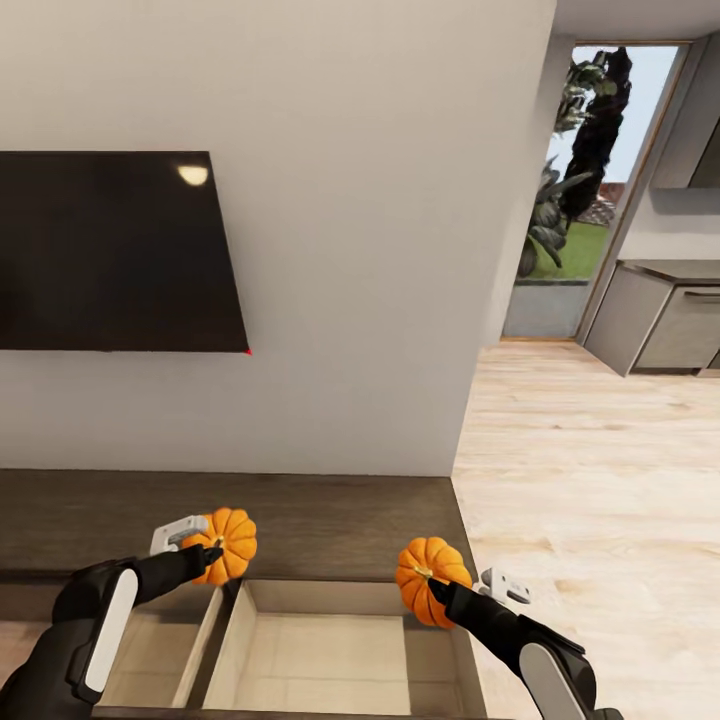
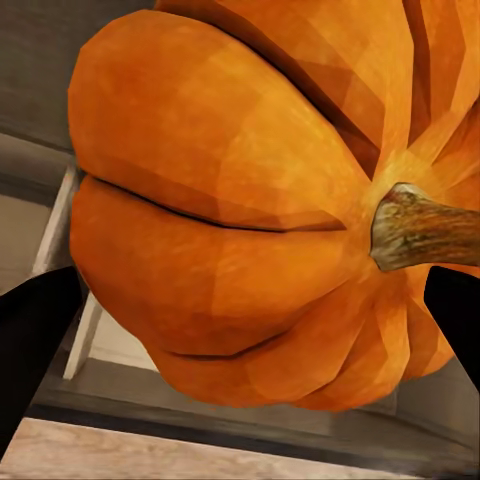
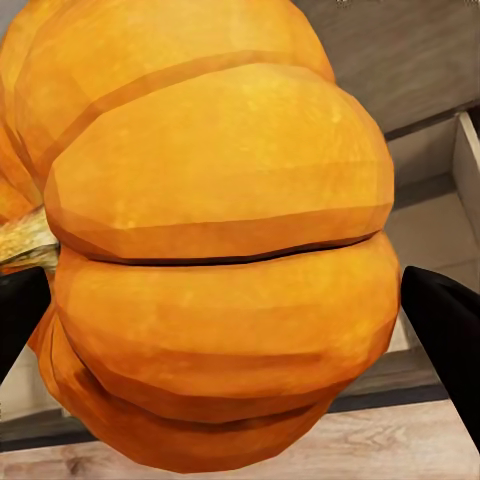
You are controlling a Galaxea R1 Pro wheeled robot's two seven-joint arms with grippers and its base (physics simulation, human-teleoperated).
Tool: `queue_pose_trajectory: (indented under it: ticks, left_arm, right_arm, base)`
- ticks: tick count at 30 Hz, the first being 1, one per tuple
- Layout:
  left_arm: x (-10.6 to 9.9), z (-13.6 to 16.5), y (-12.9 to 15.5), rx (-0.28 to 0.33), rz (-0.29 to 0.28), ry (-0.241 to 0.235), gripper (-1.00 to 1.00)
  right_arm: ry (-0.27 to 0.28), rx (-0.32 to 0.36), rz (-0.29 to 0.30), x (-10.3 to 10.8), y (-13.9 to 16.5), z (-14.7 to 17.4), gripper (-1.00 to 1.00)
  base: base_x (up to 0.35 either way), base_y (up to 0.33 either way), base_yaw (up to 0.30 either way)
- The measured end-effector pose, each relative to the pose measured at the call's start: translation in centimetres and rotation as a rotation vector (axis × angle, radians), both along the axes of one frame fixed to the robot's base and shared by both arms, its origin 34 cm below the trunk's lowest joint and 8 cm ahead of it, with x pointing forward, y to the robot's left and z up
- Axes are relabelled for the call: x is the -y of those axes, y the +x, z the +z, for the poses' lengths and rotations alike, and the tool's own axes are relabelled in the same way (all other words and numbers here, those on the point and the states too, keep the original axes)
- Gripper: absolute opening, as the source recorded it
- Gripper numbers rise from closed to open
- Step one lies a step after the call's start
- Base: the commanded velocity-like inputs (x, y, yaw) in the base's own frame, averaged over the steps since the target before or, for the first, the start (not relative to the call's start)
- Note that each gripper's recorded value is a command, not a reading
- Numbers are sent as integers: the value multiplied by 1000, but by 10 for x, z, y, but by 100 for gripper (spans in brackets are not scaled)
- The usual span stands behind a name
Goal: Place each of the two pumpkins and all three candles from the living room inside a cabinet in the living room (use any cabinet), then make sure every cabinet is closed, and position the cauldron so it is next to a table in the living room.
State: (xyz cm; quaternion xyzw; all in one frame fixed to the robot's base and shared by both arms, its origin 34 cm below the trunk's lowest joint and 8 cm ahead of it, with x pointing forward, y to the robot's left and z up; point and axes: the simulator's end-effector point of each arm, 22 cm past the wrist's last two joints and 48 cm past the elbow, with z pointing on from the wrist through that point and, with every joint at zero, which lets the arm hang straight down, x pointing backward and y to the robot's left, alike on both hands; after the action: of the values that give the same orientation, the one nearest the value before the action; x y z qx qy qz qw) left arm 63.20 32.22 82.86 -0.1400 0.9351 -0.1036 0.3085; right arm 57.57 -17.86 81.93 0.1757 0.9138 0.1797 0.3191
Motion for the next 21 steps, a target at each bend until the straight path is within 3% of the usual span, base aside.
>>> queue_pose_trajectory:
  ticks: [9,15,18,19,21]
  left_arm:
    - [1,-4,-1,-11,-3,-2,-100]
    - [12,-21,-7,-57,11,-1,-100]
    - [13,-31,-11,-87,26,48,-100]
    - [21,-33,-10,-90,11,57,-100]
    - [38,-38,-9,-97,-29,75,-100]
  right_arm:
    - [10,-2,3,-2,0,-6,-100]
    - [11,-14,13,-6,-1,-15,-100]
    - [26,-46,51,-23,-4,-19,-100]
    - [51,-55,58,-35,-5,-18,-100]
    - [38,-86,64,-45,-9,-23,-100]
  base:
    - [0,0,0]
    - [0,0,0]
    - [0,0,0]
    - [0,0,0]
    - [0,0,0]
